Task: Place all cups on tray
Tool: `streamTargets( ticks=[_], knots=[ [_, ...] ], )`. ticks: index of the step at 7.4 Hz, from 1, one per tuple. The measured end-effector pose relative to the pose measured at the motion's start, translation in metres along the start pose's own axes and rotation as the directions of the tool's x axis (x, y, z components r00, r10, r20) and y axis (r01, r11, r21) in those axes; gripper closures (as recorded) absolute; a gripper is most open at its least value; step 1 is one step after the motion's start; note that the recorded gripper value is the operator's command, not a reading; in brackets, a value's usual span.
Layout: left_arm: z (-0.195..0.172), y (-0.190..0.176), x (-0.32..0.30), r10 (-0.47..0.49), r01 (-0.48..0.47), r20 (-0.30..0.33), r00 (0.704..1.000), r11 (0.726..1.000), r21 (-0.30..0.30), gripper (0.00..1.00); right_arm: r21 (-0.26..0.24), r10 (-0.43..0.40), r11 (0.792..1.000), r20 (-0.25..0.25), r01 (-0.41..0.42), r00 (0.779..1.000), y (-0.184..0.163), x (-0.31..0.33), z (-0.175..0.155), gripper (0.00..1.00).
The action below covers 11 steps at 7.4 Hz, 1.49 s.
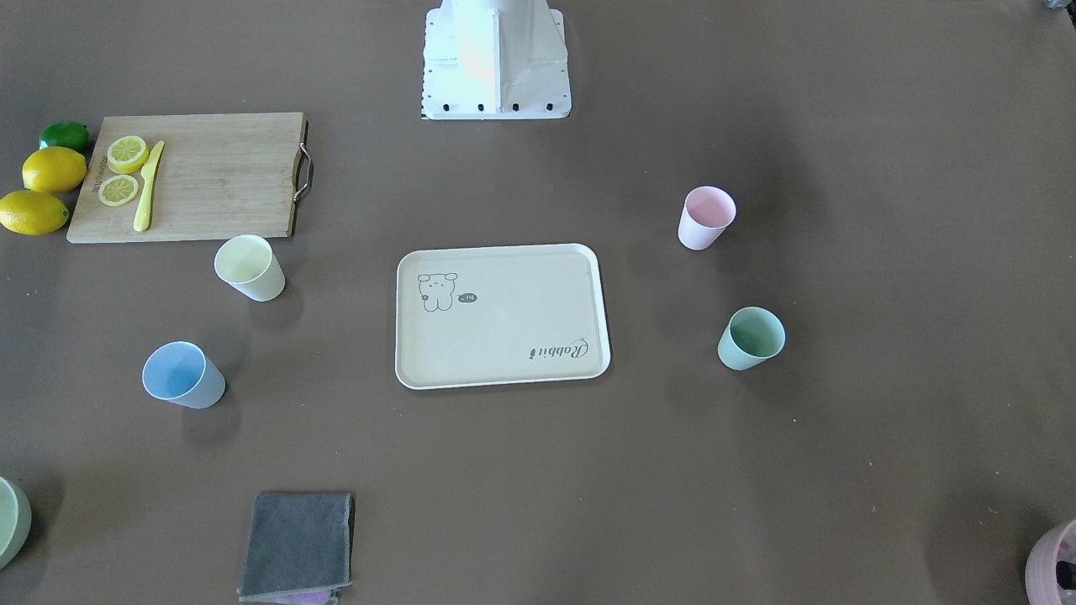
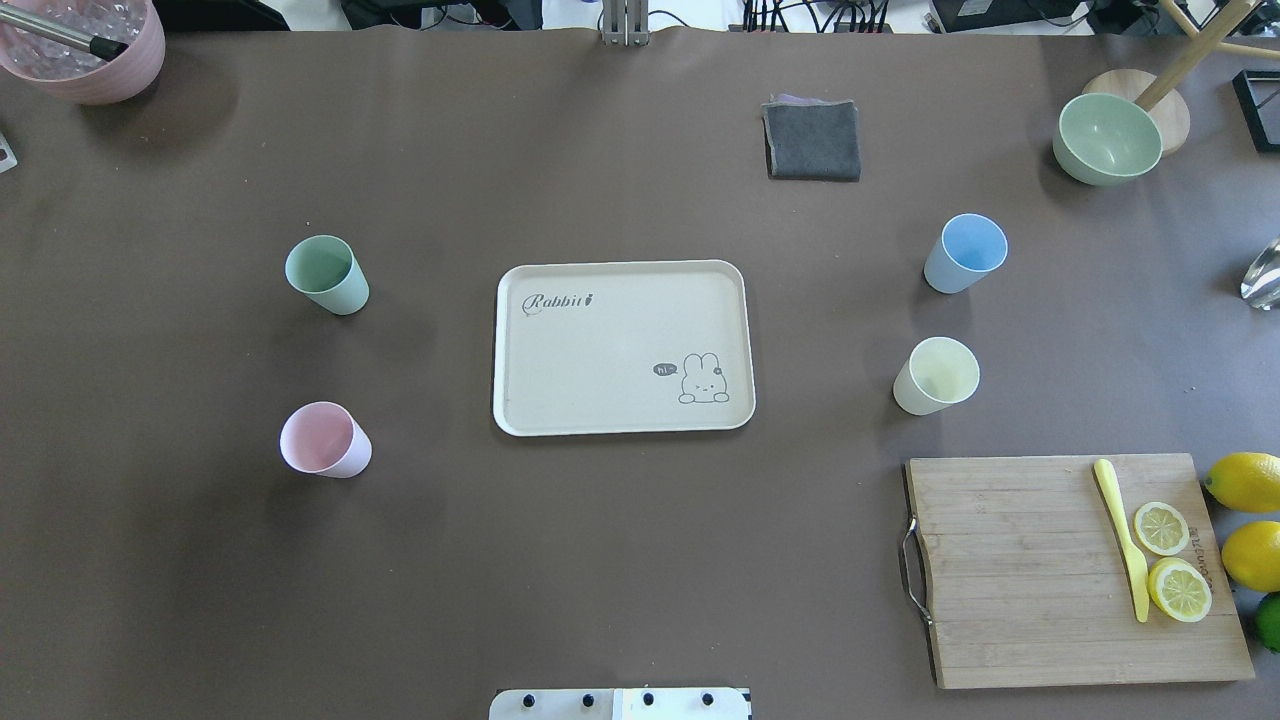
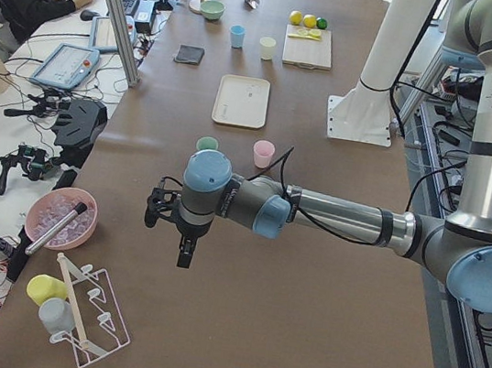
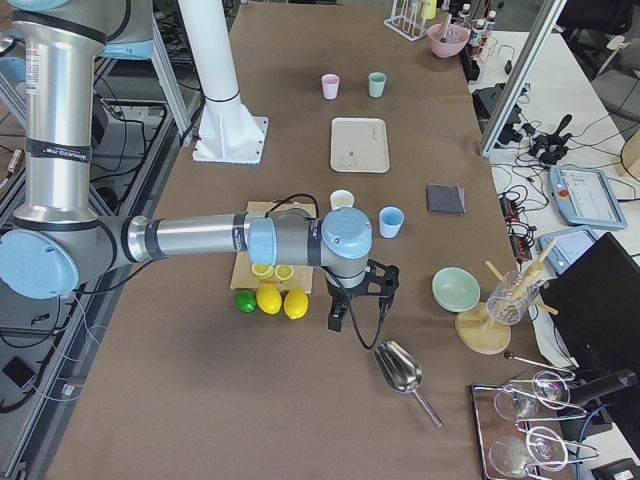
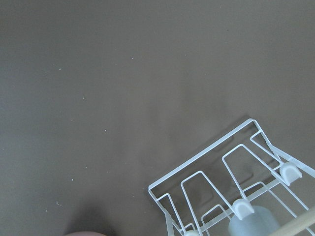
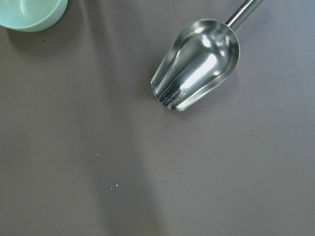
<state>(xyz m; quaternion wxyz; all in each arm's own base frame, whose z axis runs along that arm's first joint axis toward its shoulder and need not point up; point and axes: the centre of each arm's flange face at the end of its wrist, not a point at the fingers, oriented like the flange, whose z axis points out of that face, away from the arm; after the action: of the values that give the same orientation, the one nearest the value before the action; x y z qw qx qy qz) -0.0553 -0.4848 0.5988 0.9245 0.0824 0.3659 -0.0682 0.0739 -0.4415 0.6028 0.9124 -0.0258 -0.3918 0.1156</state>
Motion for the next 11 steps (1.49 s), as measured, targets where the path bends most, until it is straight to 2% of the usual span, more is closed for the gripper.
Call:
streamTargets(
  ticks=[6,8,11],
  knots=[
    [0.0,0.0,0.0,-0.005,0.005,0.0,1.0,1.0,-0.002,0.02,0.002,-0.002,1.0,0.0,0.002,1.0,-0.002,-0.002,-0.001,0.0],
    [-0.007,-0.004,0.01,0.014,-0.014,-0.012,1.0,1.0,0.014,0.02,0.008,-0.01,1.0,0.002,0.01,1.0,-0.005,-0.007,-0.004,0.0],
    [-0.003,-0.018,0.076,0.15,-0.147,-0.092,0.984,0.988,0.041,0.02,0.021,-0.039,0.999,0.008,0.039,0.999,-0.015,-0.024,-0.01,0.0]
  ],
)
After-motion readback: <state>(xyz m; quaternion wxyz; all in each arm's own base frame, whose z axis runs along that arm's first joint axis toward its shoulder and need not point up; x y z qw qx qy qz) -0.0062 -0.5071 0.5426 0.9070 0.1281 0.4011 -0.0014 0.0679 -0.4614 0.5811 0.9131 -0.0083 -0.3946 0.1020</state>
